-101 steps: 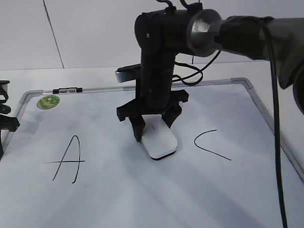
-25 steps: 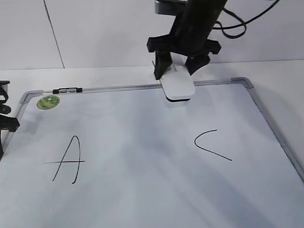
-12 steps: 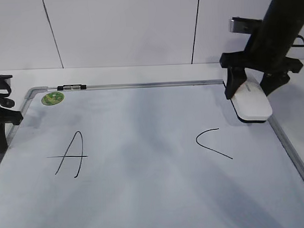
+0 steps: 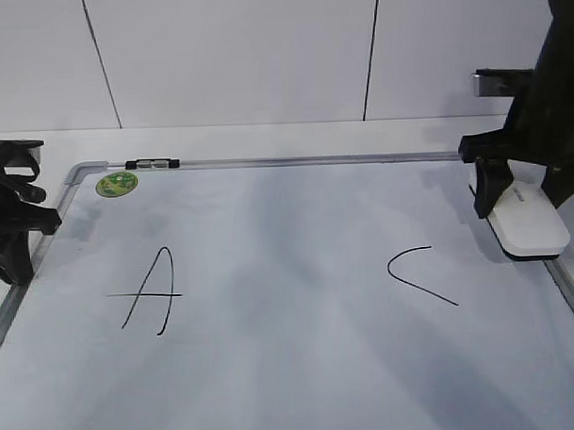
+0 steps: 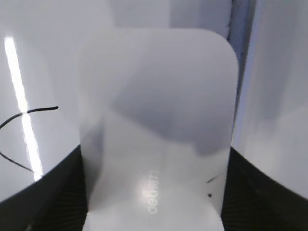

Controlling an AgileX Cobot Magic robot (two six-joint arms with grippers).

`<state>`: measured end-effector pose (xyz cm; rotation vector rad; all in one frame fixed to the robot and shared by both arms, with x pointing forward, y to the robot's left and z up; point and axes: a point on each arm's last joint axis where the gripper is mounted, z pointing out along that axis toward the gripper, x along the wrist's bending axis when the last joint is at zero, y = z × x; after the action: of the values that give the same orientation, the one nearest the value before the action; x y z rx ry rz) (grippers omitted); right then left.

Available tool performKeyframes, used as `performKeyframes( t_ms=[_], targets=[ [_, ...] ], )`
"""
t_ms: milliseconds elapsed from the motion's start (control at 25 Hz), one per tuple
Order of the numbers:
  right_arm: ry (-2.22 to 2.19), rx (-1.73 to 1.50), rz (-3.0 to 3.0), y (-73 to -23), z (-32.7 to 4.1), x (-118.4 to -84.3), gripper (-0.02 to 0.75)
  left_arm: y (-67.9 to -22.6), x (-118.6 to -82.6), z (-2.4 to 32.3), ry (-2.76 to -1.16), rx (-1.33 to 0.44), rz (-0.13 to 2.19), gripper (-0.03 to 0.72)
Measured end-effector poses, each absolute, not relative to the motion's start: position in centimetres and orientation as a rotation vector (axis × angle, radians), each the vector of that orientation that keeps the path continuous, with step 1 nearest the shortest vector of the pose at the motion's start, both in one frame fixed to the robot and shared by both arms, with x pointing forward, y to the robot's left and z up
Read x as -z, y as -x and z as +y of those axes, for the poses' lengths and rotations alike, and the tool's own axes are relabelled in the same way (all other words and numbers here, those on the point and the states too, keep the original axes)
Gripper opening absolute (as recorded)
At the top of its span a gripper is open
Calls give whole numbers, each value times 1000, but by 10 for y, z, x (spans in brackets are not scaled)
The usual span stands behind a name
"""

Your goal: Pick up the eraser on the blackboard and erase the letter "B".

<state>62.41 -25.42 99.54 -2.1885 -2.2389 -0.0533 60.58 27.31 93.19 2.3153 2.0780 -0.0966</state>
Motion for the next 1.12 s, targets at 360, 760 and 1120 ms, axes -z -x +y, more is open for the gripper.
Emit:
performKeyframes(
  t_ms=[360, 760, 1120],
  targets=[
    [2233, -5, -2157, -623, -276, -981, 541, -606, -932, 270, -2314, 104, 2072, 20],
    [2199, -67, -2133, -626, -275, -958, 541, -606, -932, 270, -2313, 106, 2071, 21],
    [2181, -80, -2139, -628, -277, -950, 541, -606, -932, 270, -2313, 106, 2071, 22]
  ],
)
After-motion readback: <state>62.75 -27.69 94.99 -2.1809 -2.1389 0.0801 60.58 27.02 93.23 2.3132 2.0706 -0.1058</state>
